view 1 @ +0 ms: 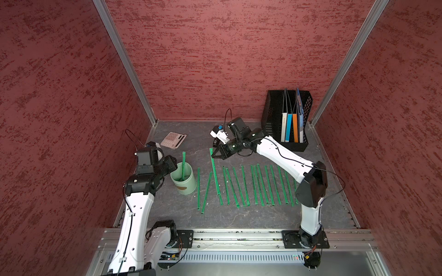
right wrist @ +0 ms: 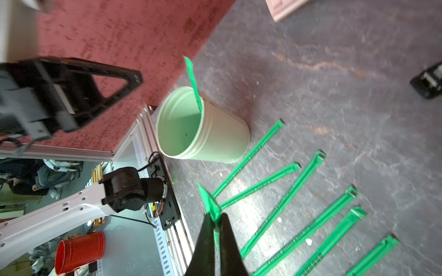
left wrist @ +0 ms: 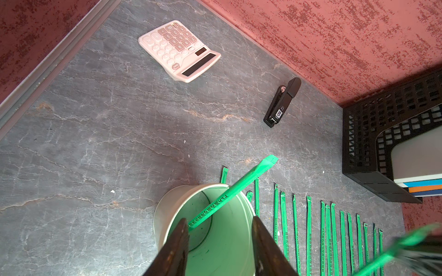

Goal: Take the straws out of the storage container
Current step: Place the straw at the center of the board.

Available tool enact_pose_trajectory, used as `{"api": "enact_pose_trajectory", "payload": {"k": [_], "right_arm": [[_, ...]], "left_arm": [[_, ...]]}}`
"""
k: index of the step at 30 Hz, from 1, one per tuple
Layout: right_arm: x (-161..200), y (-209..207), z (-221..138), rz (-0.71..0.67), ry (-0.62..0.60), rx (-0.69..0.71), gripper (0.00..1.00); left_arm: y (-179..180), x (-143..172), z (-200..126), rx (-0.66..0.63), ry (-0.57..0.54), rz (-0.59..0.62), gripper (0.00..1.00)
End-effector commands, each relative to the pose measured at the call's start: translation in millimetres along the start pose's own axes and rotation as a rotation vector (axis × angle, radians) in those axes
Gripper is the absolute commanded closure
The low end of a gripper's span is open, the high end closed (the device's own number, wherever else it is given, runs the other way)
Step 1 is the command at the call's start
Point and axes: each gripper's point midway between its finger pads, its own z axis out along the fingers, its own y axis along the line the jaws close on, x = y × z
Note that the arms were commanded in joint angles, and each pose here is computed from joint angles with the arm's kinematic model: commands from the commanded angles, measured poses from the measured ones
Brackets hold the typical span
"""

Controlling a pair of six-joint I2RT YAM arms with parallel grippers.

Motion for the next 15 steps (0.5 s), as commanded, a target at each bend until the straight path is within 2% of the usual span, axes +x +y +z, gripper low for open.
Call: {"api": "enact_pose_trajectory", "payload": {"k": [1, 6, 15], "right_arm": [[10, -8, 5, 0.081, 0.053, 0.005, 1.00], [23, -27, 27, 0.179, 0.090, 0.015, 1.00], [39, -70, 47, 0.242, 0.165, 0.068, 1.00]], "left_arm": [[2, 2, 1, 0.001, 0.006, -0.007, 0.57], [4, 6, 2, -0.003, 0.012, -0.008, 0.57], [5, 11, 3, -0.003, 0.024, -0.006, 0.56]]}}
